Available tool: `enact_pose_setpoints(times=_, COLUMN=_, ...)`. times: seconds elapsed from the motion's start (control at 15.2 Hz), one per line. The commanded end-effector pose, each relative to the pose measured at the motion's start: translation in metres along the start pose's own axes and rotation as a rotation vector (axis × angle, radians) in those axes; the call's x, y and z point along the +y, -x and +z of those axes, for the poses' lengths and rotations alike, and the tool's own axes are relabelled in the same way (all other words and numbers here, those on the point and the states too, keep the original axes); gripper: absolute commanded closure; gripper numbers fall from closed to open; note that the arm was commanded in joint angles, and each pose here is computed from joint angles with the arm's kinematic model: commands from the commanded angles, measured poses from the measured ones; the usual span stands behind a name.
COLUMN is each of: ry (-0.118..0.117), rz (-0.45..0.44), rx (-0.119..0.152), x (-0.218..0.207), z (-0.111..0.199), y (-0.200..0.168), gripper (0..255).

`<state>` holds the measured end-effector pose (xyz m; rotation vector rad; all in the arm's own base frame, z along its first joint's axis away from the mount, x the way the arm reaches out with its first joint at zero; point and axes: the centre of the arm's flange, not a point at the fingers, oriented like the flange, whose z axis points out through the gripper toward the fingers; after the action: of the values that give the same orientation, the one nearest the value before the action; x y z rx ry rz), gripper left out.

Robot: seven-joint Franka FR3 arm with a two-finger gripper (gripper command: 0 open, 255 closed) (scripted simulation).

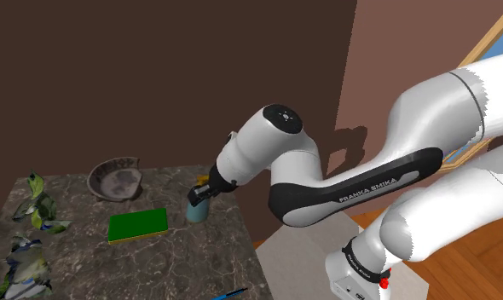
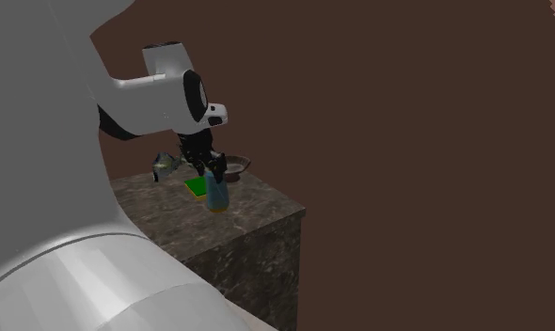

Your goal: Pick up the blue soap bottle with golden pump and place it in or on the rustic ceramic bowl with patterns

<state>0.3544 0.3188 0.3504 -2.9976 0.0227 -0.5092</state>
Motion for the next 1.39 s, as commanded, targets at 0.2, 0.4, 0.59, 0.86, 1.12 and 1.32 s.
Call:
enact_pose_setpoints(times=0.2, ry=0.0, rz=0.0, rx=0.0, x=-0.003, z=-0.023, y=-0.009, gripper=255)
enact_pose_setpoints(times=0.4, ry=0.0, rz=0.0, rx=0.0, x=-0.004, z=-0.038, y=-0.014, gripper=255)
enact_pose_setpoints(times=0.59, ry=0.0, rz=0.0, rx=0.0, x=-0.006, z=-0.053, y=-0.019, gripper=255)
enact_pose_setpoints(times=0.86, ry=0.0, rz=0.0, rx=0.0, x=-0.008, z=-0.073, y=-0.026, gripper=255)
enact_pose_setpoints(times=1.12, ry=0.0, rz=0.0, rx=0.0, x=-0.01, z=-0.093, y=-0.033, gripper=255)
enact_pose_setpoints(times=1.32, ry=0.0, rz=0.0, rx=0.0, x=-0.012, z=-0.108, y=-0.038, gripper=255)
